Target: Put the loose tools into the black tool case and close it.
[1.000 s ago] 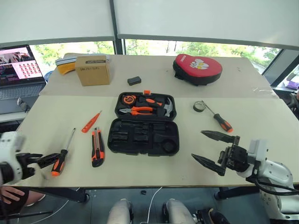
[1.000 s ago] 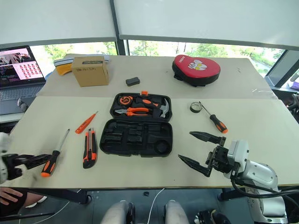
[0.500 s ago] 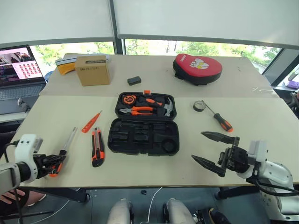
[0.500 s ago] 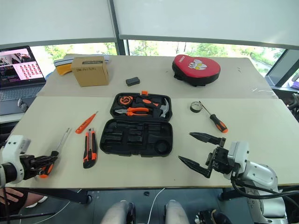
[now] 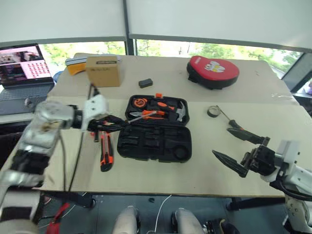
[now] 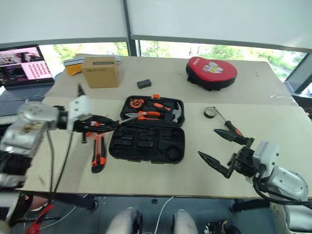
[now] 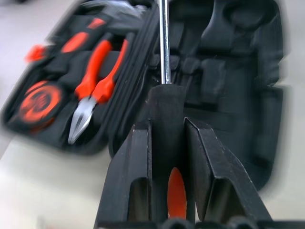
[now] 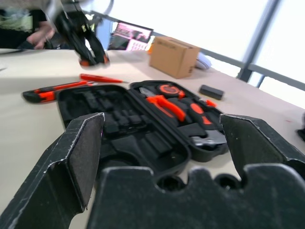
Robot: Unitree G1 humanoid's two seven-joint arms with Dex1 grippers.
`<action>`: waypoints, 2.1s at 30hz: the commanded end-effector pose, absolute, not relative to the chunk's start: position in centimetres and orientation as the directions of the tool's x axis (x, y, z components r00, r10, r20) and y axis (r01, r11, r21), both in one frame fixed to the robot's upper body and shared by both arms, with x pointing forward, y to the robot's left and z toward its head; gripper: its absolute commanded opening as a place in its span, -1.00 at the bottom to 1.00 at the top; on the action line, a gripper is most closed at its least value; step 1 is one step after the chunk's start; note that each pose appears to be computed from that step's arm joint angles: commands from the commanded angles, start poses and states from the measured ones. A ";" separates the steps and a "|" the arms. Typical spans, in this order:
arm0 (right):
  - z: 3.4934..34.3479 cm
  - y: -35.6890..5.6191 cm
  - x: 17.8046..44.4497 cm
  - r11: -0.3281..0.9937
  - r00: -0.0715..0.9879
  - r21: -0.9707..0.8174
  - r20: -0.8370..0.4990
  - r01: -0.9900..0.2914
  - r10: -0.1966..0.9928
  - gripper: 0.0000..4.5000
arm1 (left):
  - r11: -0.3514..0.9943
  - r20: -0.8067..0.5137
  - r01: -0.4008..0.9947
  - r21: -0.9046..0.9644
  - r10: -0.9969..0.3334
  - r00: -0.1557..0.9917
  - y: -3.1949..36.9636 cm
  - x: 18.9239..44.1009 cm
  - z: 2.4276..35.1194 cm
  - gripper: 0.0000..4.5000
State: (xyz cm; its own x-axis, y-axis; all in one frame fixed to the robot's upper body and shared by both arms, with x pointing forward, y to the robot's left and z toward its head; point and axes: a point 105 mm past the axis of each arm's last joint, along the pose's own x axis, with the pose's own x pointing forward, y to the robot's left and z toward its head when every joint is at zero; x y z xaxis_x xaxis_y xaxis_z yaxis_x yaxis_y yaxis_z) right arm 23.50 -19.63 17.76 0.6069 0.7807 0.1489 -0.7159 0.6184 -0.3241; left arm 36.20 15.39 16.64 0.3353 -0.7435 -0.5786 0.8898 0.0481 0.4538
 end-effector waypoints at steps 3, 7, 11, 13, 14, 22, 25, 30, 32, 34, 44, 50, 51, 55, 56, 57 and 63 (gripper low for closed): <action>19.0 -18.8 22.9 0.640 0.608 -0.343 0.208 -0.688 0.766 1.00 | -0.079 -0.636 0.836 0.544 -0.688 0.349 13.3 38.8 16.2 -0.73; 18.5 -18.4 22.1 0.667 0.635 -0.324 0.215 -0.671 0.742 1.00 | -0.138 -0.656 0.839 0.527 -0.693 0.299 11.5 39.1 15.4 -0.73; 18.2 -18.2 21.7 0.683 0.653 -0.313 0.212 -0.660 0.727 1.00 | -0.159 -0.681 0.851 0.500 -0.679 0.274 11.1 39.1 14.3 -0.73; 18.2 -18.2 21.6 0.690 0.660 -0.311 0.211 -0.654 0.721 1.00 | -0.164 -0.691 0.855 0.491 -0.671 0.268 11.0 39.1 13.8 -0.73; 18.2 -18.2 21.6 0.692 0.662 -0.310 0.210 -0.653 0.719 1.00 | -0.167 -0.697 0.858 0.485 -0.666 0.265 10.9 39.1 13.7 -0.73; 18.2 -17.6 21.4 0.696 0.668 -0.299 0.207 -0.652 0.715 1.00 | -0.138 -0.700 0.847 0.513 -0.639 0.320 10.9 39.8 13.4 -0.73; 18.3 -17.3 21.3 0.692 0.663 -0.290 0.208 -0.661 0.719 1.00 | -0.116 -0.674 0.844 0.524 -0.661 0.328 10.4 40.0 13.8 -0.73; 18.5 -16.9 21.3 0.686 0.656 -0.271 0.205 -0.675 0.726 1.00 | -0.106 -0.653 0.834 0.542 -0.678 0.338 10.3 40.0 14.7 -0.73; 18.5 -16.8 21.3 0.685 0.656 -0.263 0.202 -0.679 0.728 1.00 | -0.104 -0.647 0.831 0.547 -0.683 0.340 10.2 40.0 14.9 -0.73; 18.5 -16.7 21.3 0.683 0.655 -0.254 0.199 -0.684 0.729 1.00 | -0.104 -0.642 0.828 0.551 -0.686 0.342 10.1 40.0 15.0 -0.73; 18.4 -16.9 20.9 0.699 0.673 -0.221 0.189 -0.680 0.715 1.00 | -0.114 -0.656 0.805 0.582 -0.651 0.383 10.0 40.5 14.3 -0.73; 17.2 -16.1 19.9 0.693 0.675 -0.163 0.154 -0.703 0.721 1.00 | -0.084 -0.617 0.829 0.553 -0.709 0.340 9.7 39.7 13.5 -0.33; 17.2 -16.1 19.8 0.691 0.674 -0.161 0.150 -0.705 0.723 1.00 | -0.080 -0.595 0.825 0.559 -0.732 0.333 9.5 39.5 13.6 -0.25; 18.0 -16.6 20.1 0.709 0.689 -0.166 0.170 -0.685 0.705 1.00 | -0.003 -0.426 0.766 0.642 -0.833 0.353 8.8 39.4 16.1 0.35; 17.9 -16.6 20.0 0.708 0.688 -0.164 0.165 -0.687 0.706 1.00 | 0.039 -0.381 0.769 0.638 -0.852 0.359 8.9 39.5 16.9 0.35; 17.8 -16.6 19.9 0.706 0.687 -0.162 0.161 -0.689 0.708 1.00 | 0.076 -0.337 0.771 0.632 -0.869 0.361 9.1 39.5 17.6 0.35; 17.5 -16.4 19.6 0.727 0.706 -0.131 0.176 -0.673 0.686 1.00 | 0.255 -0.242 0.810 0.529 -0.869 0.432 11.1 40.2 17.8 0.11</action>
State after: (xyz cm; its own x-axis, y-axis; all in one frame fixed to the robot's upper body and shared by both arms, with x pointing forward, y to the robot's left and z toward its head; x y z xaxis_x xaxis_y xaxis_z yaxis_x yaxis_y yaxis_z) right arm 20.02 -16.71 16.45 0.7158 0.6852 0.1347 -0.6749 0.7283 -0.1185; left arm 39.94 10.40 17.25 0.4002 -0.8721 -0.2817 0.8155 0.1987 0.5435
